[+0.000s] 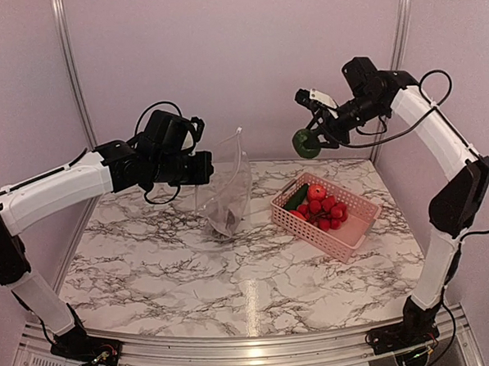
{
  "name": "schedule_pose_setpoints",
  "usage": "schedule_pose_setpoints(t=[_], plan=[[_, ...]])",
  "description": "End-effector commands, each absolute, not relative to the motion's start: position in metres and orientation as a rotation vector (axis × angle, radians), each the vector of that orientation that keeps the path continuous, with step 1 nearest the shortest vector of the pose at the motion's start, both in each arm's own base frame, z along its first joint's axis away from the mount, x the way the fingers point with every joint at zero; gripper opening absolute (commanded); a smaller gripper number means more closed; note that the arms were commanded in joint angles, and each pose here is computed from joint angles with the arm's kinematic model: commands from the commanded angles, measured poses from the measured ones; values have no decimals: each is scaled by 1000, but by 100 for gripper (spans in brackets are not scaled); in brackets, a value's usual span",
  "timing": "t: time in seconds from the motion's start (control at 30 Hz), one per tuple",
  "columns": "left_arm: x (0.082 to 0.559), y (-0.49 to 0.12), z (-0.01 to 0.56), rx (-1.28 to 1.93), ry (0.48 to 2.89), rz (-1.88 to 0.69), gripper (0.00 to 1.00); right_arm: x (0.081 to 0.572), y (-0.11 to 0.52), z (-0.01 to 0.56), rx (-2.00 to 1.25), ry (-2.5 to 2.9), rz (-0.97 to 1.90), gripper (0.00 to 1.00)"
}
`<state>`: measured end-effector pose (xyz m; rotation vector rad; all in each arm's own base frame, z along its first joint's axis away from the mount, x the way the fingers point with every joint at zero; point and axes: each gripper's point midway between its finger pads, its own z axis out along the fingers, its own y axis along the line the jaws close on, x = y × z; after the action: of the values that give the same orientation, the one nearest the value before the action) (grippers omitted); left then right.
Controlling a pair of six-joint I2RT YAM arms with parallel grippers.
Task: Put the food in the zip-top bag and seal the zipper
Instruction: Pick up the fake fruit from the bin, then place the fake fruit in the zipper food storage bag.
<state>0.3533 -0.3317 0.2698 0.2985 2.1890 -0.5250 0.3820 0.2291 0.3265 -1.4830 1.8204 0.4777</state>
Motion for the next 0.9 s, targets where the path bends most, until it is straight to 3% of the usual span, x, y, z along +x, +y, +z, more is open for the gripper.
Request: schedule_pose_setpoints(t=[0.0,0.43,0.87], plan=[[363,-345,285,263,2147,-616,0,351,289,354,-1548,1644,780,34],[368,-369,300,223,2134,-768,0,314,340,443,-1362,1173,1430,37],[359,-363,305,222,2125,-796,0,364,366,394,-1176,1345,1520,36]])
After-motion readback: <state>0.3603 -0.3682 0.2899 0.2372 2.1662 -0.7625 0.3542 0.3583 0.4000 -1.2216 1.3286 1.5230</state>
